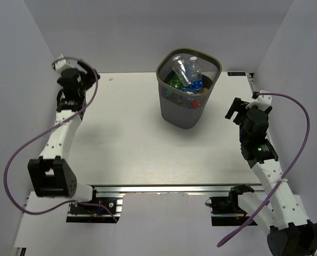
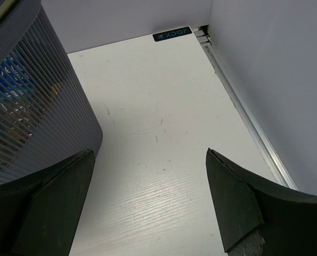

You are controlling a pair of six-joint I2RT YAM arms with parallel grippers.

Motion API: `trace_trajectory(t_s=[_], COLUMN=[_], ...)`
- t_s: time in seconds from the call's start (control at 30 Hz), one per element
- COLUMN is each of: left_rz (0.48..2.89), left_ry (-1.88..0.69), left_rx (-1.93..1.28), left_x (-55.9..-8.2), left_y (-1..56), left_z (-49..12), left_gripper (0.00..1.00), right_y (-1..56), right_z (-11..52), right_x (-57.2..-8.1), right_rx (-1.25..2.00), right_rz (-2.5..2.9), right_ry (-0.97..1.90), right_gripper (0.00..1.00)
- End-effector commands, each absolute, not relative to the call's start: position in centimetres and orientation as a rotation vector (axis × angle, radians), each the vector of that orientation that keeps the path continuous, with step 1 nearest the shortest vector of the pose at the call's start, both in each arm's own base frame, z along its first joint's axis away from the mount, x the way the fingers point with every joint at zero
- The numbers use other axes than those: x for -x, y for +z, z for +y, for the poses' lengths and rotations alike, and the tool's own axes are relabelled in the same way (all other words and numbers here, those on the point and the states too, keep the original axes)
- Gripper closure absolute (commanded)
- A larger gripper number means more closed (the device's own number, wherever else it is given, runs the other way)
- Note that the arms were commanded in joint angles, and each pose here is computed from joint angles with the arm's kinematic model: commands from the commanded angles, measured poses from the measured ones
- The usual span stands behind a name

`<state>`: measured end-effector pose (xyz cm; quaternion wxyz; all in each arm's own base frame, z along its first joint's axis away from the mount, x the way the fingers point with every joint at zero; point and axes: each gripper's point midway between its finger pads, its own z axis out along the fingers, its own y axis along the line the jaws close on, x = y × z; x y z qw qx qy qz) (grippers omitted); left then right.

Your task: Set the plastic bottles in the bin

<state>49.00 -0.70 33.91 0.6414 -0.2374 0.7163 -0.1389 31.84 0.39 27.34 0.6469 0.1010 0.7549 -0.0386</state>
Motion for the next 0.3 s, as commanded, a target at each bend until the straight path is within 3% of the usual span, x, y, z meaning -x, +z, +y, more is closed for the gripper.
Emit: trace_trajectory(t_s=[0.0, 0.1, 0.27], left_rz=[1.619, 1.642, 1.668], left_ry=[-0.089, -0.008, 0.08], left_rx=[0.808, 0.904, 0.885], left_x=[-42.9, -40.2, -39.4], left_y=[28.9, 25.2, 25.0], left_z=[2.7, 4.1, 5.0], left_gripper=[0.02, 0.02, 0.02], right_y=[27.3, 25.2, 24.6], right_z=[-0.6, 0.7, 1.6], right_x=[-32.0, -32.2, -32.6], right_rx=[-0.318, -0.288, -0.278], right_rz=[1.674, 1.733, 1.715], right_ry=[-0.105, -0.041, 0.023], right_gripper=[0.11, 0.11, 0.1])
